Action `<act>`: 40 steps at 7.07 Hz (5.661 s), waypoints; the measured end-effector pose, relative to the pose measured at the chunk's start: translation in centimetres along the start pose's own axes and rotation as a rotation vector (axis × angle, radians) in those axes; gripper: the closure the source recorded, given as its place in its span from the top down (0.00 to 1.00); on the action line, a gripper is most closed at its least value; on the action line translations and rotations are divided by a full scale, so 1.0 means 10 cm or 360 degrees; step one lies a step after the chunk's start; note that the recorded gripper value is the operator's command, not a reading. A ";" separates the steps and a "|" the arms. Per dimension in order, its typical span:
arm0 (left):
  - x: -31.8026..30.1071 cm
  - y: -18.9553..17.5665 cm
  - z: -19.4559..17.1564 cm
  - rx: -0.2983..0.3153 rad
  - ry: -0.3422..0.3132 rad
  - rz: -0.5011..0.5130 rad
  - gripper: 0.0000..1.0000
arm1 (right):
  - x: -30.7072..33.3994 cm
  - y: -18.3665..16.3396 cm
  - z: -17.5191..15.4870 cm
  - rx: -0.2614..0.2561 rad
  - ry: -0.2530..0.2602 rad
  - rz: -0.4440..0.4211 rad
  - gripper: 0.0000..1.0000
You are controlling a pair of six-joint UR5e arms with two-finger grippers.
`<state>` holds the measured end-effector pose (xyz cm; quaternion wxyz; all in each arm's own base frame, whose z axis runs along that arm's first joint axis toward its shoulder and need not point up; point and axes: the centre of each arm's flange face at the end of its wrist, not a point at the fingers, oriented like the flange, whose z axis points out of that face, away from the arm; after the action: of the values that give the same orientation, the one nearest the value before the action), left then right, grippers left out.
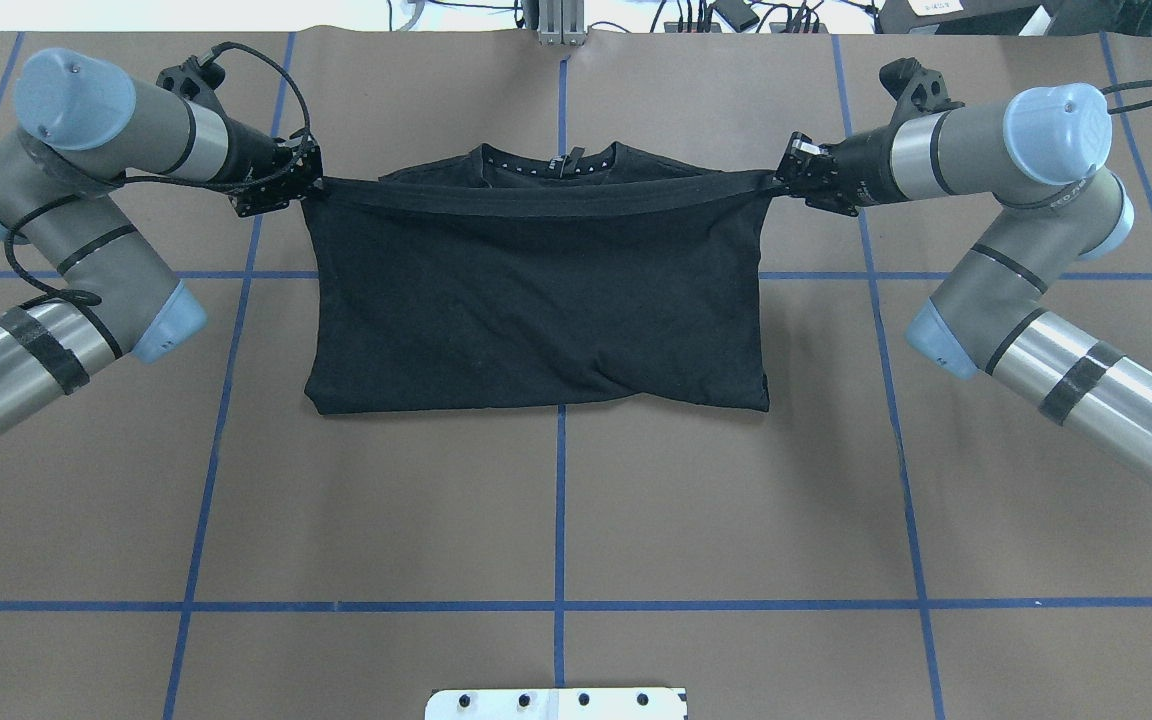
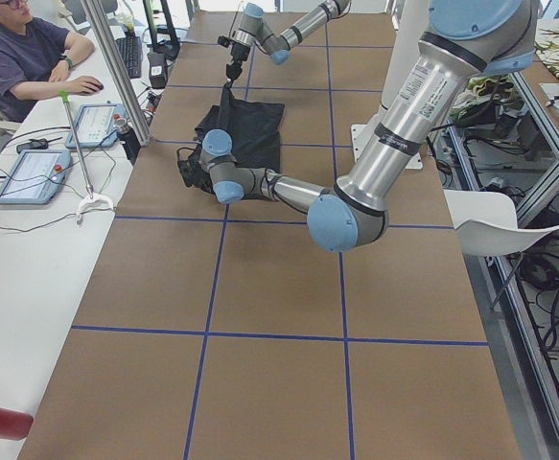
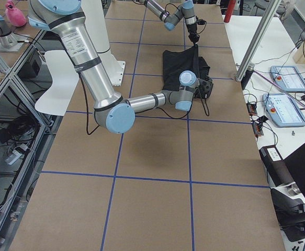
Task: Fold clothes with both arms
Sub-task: 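Lower the hem onto the collar edge with both grippers, then open both grippers and lift them away from the folded shirt, then move the right gripper to the folded shirt's corner nearest it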
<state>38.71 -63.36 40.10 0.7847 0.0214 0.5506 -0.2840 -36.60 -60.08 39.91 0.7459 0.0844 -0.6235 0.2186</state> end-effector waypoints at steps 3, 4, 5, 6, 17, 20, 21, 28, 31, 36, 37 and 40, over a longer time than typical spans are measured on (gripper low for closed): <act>0.00 -0.06 -0.01 0.0012 0.0001 -0.0008 0.00 | 0.06 -0.14 0.02 0.0070 0.0024 0.0018 0.00; 0.01 -0.09 -0.02 0.0019 0.0005 -0.0012 0.00 | 0.02 -0.18 0.01 0.0084 0.0017 0.0017 0.00; 0.03 -0.11 -0.04 0.0025 0.0008 -0.0014 0.00 | -0.04 -0.21 0.00 0.0105 0.0008 0.0016 0.00; 0.04 -0.12 -0.05 0.0027 0.0012 -0.0014 0.00 | -0.06 -0.23 0.01 0.0128 0.0007 0.0015 0.00; 0.31 -0.04 -0.18 0.0021 0.0085 0.0029 1.00 | -0.42 -0.14 0.25 0.0143 0.0020 0.0017 1.00; 0.45 -0.05 -0.37 0.0040 0.0142 0.0051 1.00 | -0.55 -0.09 0.23 0.0072 0.0007 0.0021 1.00; 0.48 -0.03 -0.41 0.0042 0.0156 0.0056 1.00 | -0.53 -0.08 0.23 0.0061 0.0011 0.0027 1.00; 0.58 0.03 -0.55 0.0037 0.0194 0.0072 1.00 | -0.84 0.31 -0.02 -0.0276 0.0381 0.0239 1.00; 0.58 0.03 -0.57 0.0037 0.0197 0.0065 1.00 | -0.44 0.83 0.08 -0.0470 0.0493 0.0259 1.00; 0.58 0.04 -0.58 0.0040 0.0201 0.0059 1.00 | 0.06 1.35 0.19 -0.0569 0.0596 0.0238 0.85; 0.58 0.04 -0.58 0.0041 0.0201 0.0058 1.00 | 0.06 1.38 0.20 -0.0570 0.0598 0.0233 0.60; 0.57 0.04 -0.57 0.0043 0.0198 0.0056 1.00 | 0.12 1.41 0.24 -0.0547 0.0615 0.0226 0.54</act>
<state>35.36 -63.46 32.76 0.7534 0.0593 0.5940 -0.2756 -44.68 -48.22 39.48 0.8373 -0.1307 -0.5018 0.1732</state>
